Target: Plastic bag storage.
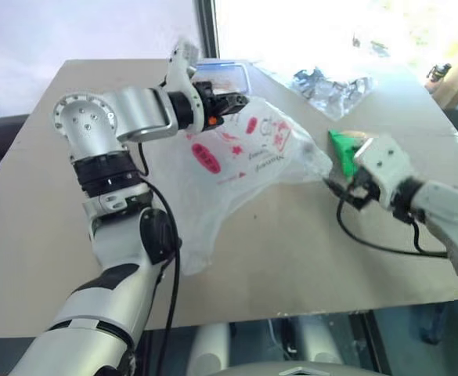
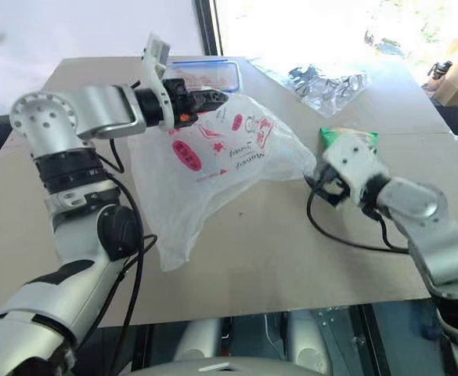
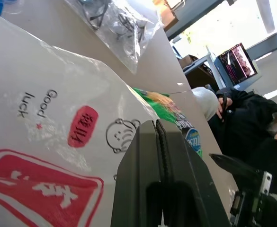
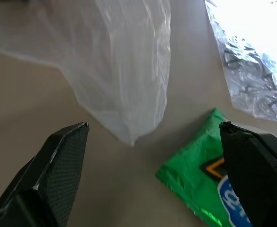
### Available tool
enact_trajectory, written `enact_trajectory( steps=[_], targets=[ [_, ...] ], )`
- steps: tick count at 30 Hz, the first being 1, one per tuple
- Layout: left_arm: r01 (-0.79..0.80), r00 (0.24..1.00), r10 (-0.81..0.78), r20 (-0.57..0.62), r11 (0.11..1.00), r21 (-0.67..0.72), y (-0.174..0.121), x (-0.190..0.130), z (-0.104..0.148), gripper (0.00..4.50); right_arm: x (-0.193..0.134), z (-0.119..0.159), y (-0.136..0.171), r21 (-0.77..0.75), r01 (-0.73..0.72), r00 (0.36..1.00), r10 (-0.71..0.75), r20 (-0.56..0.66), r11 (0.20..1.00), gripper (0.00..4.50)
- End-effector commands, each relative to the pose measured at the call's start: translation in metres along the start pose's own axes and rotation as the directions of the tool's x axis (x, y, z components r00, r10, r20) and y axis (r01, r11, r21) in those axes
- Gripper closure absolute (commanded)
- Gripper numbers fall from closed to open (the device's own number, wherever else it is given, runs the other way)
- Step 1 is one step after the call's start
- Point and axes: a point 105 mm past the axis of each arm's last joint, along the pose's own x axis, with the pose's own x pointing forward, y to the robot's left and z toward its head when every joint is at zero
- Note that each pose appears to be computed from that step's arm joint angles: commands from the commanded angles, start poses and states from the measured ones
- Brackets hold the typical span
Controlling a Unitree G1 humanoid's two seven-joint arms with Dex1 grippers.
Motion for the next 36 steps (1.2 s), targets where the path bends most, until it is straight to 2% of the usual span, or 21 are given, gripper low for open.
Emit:
enact_trajectory(
  steps=[1, 6, 9, 12, 14, 15, 16, 17, 18, 20, 22, 23, 26, 32, 35, 36],
  targets=[
    [0.020, 0.997, -0.023, 0.069, 0.999, 0.046, -0.009, -0.005, 0.014, 4.50, 0.002, -0.019, -0.021, -0.255, 0.116, 0.989, -0.136, -0.063, 0.960, 0.06],
    [0.018, 0.998, -0.023, 0.066, 0.997, 0.075, -0.010, -0.006, 0.012, 4.50, 0.023, -0.050, -0.045, -0.421, 0.186, 0.961, -0.253, -0.110, 0.888, 0.06],
    [0.008, 0.999, -0.014, 0.041, 0.991, 0.131, -0.009, -0.010, 0.006, 4.50, 0.037, -0.067, -0.045, -0.463, 0.145, 0.962, -0.233, -0.140, 0.875, 0.06],
    [0.108, 0.993, -0.118, 0.006, 0.921, 0.374, -0.031, -0.026, -0.008, 4.50, 0.046, -0.072, -0.046, -0.450, 0.134, 0.966, -0.218, -0.138, 0.883, 0.06],
    [0.219, 0.976, -0.193, -0.106, 0.811, 0.542, -0.046, -0.043, -0.033, 4.50, 0.049, -0.072, -0.048, -0.428, 0.144, 0.967, -0.219, -0.132, 0.892, 1.08],
    [0.248, 0.969, -0.180, -0.171, 0.721, 0.647, -0.047, -0.051, -0.048, 4.50, 0.048, -0.071, -0.050, -0.418, 0.150, 0.967, -0.221, -0.128, 0.896, 1.08],
    [0.279, 0.960, -0.169, -0.222, 0.629, 0.726, -0.046, -0.058, -0.062, 3.99, 0.048, -0.071, -0.051, -0.406, 0.158, 0.966, -0.226, -0.124, 0.900, 1.73],
    [0.315, 0.949, -0.164, -0.271, 0.577, 0.754, -0.045, -0.063, -0.075, 3.91, 0.048, -0.070, -0.051, -0.400, 0.162, 0.966, -0.228, -0.122, 0.902, 1.96],
    [0.313, 0.949, -0.143, -0.281, 0.521, 0.794, -0.041, -0.066, -0.083, 3.53, 0.048, -0.070, -0.051, -0.391, 0.166, 0.966, -0.229, -0.120, 0.905, 2.34],
    [0.307, 0.952, -0.130, -0.279, 0.452, 0.837, -0.036, -0.068, -0.090, 2.89, 0.048, -0.070, -0.050, -0.379, 0.173, 0.966, -0.232, -0.117, 0.909, 2.89],
    [0.321, 0.947, -0.125, -0.296, 0.404, 0.856, -0.032, -0.069, -0.096, 2.01, 0.049, -0.070, -0.050, -0.361, 0.179, 0.965, -0.235, -0.116, 0.915, 3.84],
    [0.332, 0.943, -0.119, -0.310, 0.377, 0.864, -0.030, -0.070, -0.100, 1.96, 0.049, -0.069, -0.049, -0.352, 0.181, 0.965, -0.234, -0.115, 0.918, 4.31],
    [0.350, 0.936, -0.073, -0.345, 0.308, 0.885, -0.019, -0.069, -0.110, 1.96, 0.050, -0.066, -0.048, -0.333, 0.185, 0.967, -0.231, -0.106, 0.925, 4.41],
    [0.325, 0.944, 0.000, -0.331, 0.189, 0.927, -0.003, -0.056, -0.126, 1.96, 0.051, -0.062, -0.045, -0.312, 0.185, 0.968, -0.227, -0.104, 0.932, 4.41],
    [0.308, 0.949, 0.019, -0.316, 0.173, 0.936, 0.003, -0.046, -0.131, 1.09, 0.049, -0.059, -0.044, -0.307, 0.185, 0.968, -0.226, -0.104, 0.934, 4.50],
    [0.298, 0.952, 0.027, -0.306, 0.162, 0.941, 0.004, -0.044, -0.130, 0.63, 0.048, -0.059, -0.044, -0.305, 0.185, 0.969, -0.226, -0.104, 0.934, 4.50]
  ],
)
